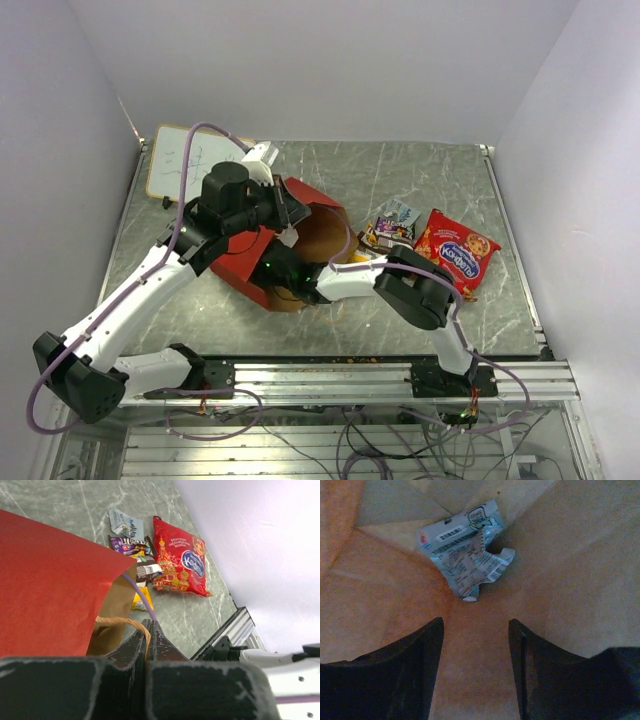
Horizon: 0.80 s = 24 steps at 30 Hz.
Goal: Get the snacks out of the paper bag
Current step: Take out the snack from the paper bag.
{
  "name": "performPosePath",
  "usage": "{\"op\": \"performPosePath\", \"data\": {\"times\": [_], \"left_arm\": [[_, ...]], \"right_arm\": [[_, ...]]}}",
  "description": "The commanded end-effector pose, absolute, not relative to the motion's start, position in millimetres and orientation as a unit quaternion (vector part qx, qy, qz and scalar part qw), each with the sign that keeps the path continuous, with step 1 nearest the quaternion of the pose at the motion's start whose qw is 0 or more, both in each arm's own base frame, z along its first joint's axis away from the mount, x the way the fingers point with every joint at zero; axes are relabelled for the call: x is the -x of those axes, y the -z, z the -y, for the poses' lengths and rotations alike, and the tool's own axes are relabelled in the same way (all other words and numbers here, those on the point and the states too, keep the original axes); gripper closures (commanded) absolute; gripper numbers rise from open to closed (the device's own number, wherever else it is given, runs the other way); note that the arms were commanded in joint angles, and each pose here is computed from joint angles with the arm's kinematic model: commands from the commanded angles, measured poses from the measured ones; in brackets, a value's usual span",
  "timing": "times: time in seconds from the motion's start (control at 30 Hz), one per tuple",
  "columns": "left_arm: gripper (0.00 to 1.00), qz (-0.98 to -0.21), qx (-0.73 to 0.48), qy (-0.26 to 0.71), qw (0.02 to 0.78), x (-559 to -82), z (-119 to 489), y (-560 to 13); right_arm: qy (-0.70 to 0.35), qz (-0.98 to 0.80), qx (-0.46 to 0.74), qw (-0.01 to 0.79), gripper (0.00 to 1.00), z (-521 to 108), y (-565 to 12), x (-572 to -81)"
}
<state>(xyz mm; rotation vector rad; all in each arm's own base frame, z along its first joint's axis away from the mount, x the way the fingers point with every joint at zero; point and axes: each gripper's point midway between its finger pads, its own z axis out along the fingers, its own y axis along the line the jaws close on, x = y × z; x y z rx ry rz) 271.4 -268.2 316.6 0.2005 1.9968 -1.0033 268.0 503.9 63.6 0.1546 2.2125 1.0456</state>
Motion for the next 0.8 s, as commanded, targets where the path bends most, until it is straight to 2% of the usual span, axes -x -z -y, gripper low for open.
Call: {"op": "performPosePath", "data": {"times": [0.0,0.1,0.27,0.4,0.6,0.77], "left_arm": [[0.93,-0.772,-0.1,0.446,0.442,-254,273,-333],[0.93,-0.764,-0.095,0.461,0.441,-252,275,-336],[0.93,-0.763,-0.099,0.471,0.431,-252,281,-339],[0.93,-0.759,-0.096,0.484,0.424,-250,284,-340],[0.93,-0.765,-0.094,0.488,0.41,-249,287,-333],[0.93,-0.764,-0.089,0.49,0.409,-249,287,-333]], "right_arm": [[-0.413,-0.854,-0.014,0.315,0.44,-519,-51,-267],[-0.432,-0.84,-0.004,0.327,0.33,-528,-55,-268],[-0.418,-0.828,0.035,0.373,0.23,-540,-50,-281],[-0.429,-0.804,0.043,0.409,0.22,-551,-54,-289],[-0.445,-0.789,0.067,0.418,0.36,-585,-56,-298],[-0.448,-0.792,0.054,0.411,0.56,-598,-48,-302]]}}
